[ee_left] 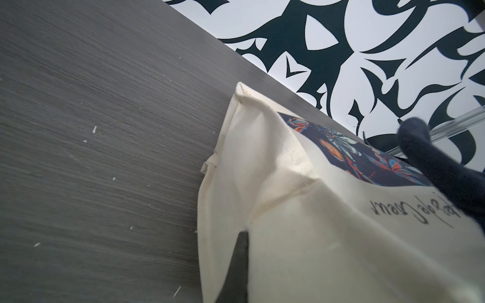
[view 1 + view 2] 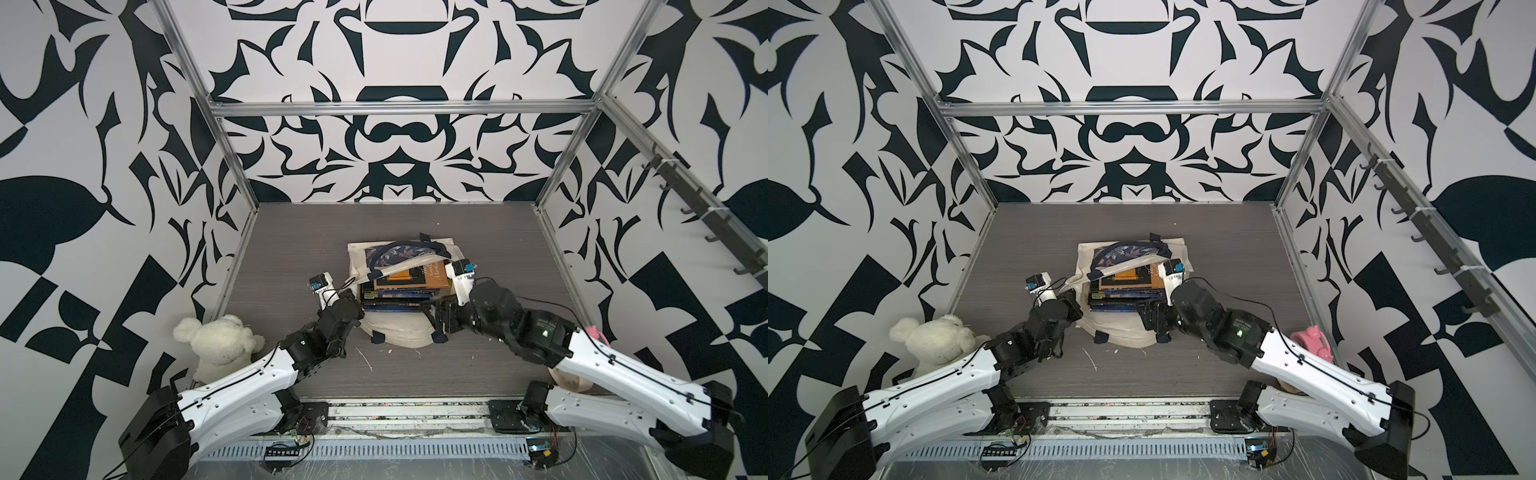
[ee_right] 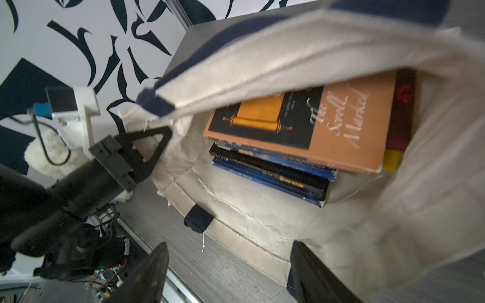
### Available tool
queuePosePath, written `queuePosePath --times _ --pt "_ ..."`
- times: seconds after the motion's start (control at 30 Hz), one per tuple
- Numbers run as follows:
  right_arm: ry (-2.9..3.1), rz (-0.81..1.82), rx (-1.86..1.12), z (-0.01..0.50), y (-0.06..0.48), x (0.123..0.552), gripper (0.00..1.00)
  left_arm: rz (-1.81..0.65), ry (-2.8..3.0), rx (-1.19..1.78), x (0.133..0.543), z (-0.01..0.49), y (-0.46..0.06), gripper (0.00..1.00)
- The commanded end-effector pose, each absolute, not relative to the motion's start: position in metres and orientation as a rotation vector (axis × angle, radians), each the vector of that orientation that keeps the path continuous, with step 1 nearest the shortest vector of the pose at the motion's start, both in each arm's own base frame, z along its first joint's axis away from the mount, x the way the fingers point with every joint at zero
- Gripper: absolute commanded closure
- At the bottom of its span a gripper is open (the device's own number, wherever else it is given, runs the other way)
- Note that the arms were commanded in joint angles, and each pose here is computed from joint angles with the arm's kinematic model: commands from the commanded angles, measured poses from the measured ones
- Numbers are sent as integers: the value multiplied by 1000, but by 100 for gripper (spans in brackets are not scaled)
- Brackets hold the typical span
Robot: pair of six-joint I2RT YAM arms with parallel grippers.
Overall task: Take out the books from the canvas bag
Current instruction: Adjust the canvas bag at the center of the board, then pick up the book from the canvas bag.
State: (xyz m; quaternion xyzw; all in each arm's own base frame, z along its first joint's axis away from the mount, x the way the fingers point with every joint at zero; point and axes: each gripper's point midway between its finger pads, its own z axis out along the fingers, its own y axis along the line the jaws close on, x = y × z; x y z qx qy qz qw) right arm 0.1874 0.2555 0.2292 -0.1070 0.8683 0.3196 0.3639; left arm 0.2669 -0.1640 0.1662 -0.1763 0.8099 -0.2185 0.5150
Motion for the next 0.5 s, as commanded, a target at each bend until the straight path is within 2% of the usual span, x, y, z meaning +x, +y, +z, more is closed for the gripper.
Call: queuePosePath --times 0.0,0.23,0.47 --pt "2136 917 -132 231 276 184 25 -646 1823 -449 276 207 -176 100" --pt "2088 1026 34 198 311 188 39 -698 1807 -459 275 206 -180 100" --pt "2007 1107 200 189 322 227 43 -680 1825 -425 276 203 -183 100"
